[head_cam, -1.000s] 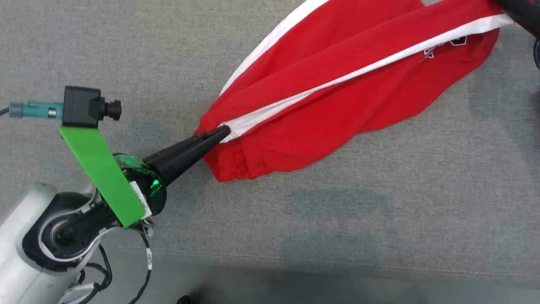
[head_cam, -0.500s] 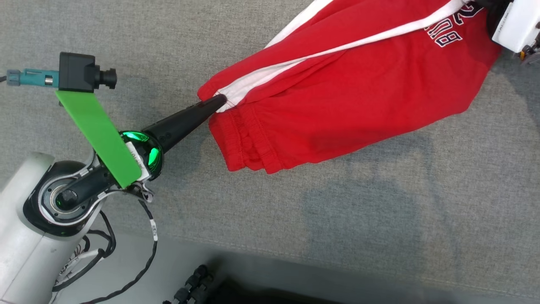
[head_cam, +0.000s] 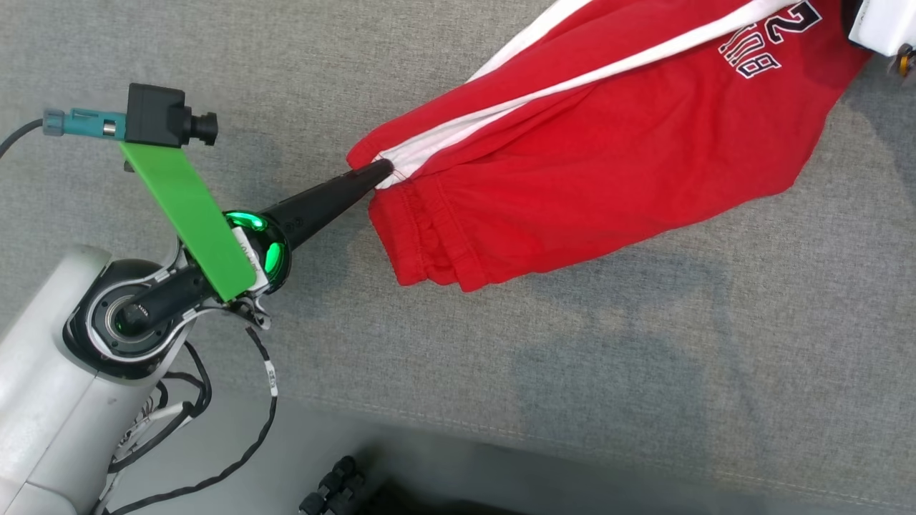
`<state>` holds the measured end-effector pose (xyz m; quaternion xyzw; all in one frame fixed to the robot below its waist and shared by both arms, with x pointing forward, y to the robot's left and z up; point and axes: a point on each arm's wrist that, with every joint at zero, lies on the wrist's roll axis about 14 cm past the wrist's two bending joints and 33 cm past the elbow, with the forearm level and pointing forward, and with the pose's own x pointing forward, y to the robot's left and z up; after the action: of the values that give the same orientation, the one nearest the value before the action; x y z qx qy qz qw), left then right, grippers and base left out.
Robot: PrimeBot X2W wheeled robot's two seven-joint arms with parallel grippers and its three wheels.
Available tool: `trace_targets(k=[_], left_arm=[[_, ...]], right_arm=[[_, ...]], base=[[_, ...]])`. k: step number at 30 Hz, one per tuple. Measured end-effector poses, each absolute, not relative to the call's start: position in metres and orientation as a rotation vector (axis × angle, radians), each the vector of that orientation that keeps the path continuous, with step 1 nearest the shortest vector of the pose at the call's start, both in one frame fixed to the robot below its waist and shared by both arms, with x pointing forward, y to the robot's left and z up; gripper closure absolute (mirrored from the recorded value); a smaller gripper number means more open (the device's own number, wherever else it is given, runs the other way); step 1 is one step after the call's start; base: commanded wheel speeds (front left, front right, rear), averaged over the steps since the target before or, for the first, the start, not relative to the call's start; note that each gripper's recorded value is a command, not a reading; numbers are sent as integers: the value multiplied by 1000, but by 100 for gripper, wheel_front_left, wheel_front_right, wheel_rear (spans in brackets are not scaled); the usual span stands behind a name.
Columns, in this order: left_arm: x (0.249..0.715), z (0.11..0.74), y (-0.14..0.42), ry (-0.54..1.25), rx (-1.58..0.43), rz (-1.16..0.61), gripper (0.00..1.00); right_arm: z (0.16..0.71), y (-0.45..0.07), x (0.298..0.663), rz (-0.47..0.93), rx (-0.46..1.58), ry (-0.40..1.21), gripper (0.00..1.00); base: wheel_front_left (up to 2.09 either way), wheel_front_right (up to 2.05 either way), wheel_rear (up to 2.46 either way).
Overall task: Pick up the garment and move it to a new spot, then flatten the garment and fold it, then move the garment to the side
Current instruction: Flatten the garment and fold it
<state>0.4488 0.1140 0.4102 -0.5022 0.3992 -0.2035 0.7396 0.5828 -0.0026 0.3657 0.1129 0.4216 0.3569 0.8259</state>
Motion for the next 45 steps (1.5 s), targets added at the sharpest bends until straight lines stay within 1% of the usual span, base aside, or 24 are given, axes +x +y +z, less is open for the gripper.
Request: trace_targets(k=[8, 17, 24, 37, 41, 42, 44, 45], left_arm=[[450, 416, 117, 864, -1092, -443, 100], [455, 417, 118, 854, -1087, -449, 100], [454, 420, 117, 841, -1097, -444, 100], [451, 418, 119, 844, -1111, -428, 100], [452, 416, 118, 847, -1117, -424, 100], [452, 415, 118, 852, -1115, -424, 100], [453, 413, 120, 855, -1108, -415, 69], [454, 412, 121, 854, -1107, -409, 57]], right_arm=[[379, 12, 586, 794, 206, 925, 100], [381, 10, 594, 780, 167, 976, 100], [377, -9, 596, 721, 132, 1030, 100], [393, -1, 605, 723, 146, 1034, 100], [385, -2, 604, 709, 128, 1072, 100], [384, -2, 604, 710, 124, 1073, 92], [384, 1, 605, 712, 116, 1069, 0], [384, 2, 606, 711, 113, 1063, 0]], base=[[0, 0, 0], [0, 0, 0], [0, 0, 0], [0, 0, 0], [0, 0, 0], [0, 0, 0], [0, 0, 0], [0, 0, 0]])
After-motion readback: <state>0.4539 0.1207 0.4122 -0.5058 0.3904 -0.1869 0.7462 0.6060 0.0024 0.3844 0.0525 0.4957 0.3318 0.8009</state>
